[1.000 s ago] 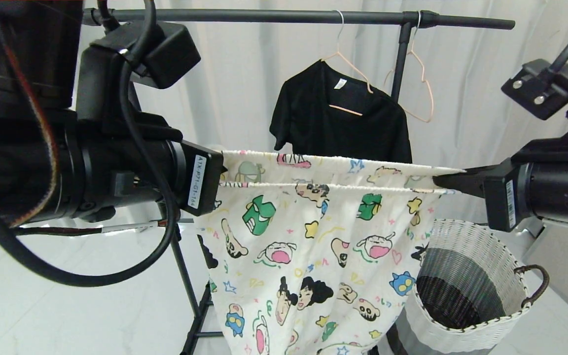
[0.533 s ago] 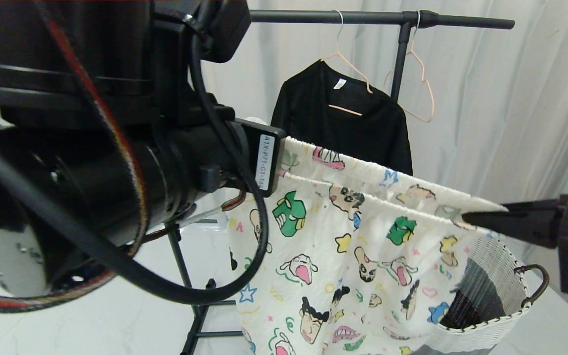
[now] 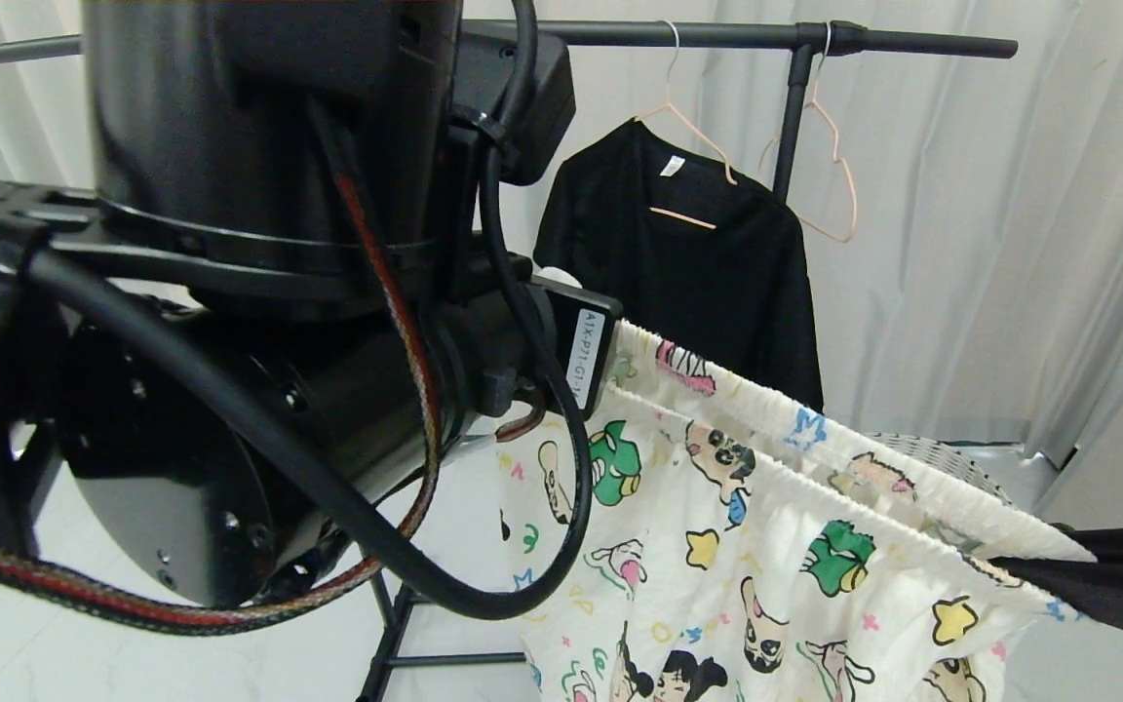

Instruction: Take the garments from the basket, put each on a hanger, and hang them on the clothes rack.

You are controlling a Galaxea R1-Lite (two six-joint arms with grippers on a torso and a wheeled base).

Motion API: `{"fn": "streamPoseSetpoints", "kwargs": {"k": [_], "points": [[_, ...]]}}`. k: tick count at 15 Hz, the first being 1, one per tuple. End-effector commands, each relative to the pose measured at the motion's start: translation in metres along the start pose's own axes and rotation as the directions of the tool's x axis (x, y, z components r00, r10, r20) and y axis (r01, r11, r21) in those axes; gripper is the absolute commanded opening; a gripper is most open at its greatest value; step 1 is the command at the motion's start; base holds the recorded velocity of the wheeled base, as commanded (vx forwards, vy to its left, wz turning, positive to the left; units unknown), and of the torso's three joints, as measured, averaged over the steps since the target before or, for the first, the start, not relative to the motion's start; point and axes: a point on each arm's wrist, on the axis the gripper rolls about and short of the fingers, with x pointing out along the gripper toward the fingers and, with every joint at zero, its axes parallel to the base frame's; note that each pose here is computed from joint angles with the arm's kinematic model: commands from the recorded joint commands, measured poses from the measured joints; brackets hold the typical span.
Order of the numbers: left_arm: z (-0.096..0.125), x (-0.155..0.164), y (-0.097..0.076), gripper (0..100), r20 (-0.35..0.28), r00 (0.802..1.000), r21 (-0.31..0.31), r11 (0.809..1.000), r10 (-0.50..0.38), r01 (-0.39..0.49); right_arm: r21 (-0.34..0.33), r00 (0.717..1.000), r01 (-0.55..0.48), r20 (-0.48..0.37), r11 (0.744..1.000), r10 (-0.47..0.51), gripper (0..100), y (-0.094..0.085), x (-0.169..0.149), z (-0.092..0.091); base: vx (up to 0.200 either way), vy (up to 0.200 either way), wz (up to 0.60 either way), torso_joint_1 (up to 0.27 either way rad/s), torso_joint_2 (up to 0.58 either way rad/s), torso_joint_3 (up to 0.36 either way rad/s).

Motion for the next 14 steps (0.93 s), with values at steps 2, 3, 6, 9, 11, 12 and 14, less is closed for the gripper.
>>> {"fn": "streamPoseSetpoints", "kwargs": {"k": [2,3,6,9,11,12,14], "points": [[-0.010,0.001,-0.001,0,-0.030,1.000,0.022,1.000,0.002,-0.001,-0.003,1.000,0.023,-0.013,1.000,-0.023,0,0.000,0.002,-0.004,0.000,0.000,0.00,0.000,0.00,0.000],[-0.010,0.001,-0.001,0,-0.030,1.000,0.020,1.000,0.002,-0.001,0.000,1.000,0.029,-0.013,1.000,-0.029,0,0.000,0.002,-0.005,0.000,0.000,0.00,0.000,0.00,0.000],[-0.017,0.002,-0.002,0,-0.048,0.999,0.026,1.000,0.001,0.000,0.013,0.999,0.053,-0.012,0.999,-0.053,0,-0.003,0.001,-0.005,0.000,0.000,0.00,0.000,0.00,0.000],[-0.040,-0.021,-0.002,0,-0.088,0.995,-0.007,0.999,-0.043,0.043,0.069,0.988,0.152,-0.017,0.986,-0.151,0,-0.017,0.012,-0.001,0.000,0.000,0.00,0.000,0.00,0.000],[-0.055,-0.040,-0.016,0,-0.107,0.987,-0.094,0.989,-0.123,0.113,0.124,0.974,0.218,0.032,0.968,-0.223,0,-0.033,0.035,0.013,0.000,0.000,0.00,0.000,0.00,0.000],[-0.057,-0.050,-0.020,0,-0.121,0.980,-0.117,0.983,-0.155,0.141,0.149,0.967,0.236,0.061,0.960,-0.247,0,-0.040,0.048,0.024,0.000,0.000,0.00,0.000,0.00,0.000],[-0.067,-0.066,-0.019,0,-0.188,0.965,-0.069,0.983,-0.182,0.172,0.162,0.964,0.236,0.089,0.958,-0.252,0,-0.046,0.068,0.044,0.000,0.000,0.00,0.000,0.00,0.000]]}}
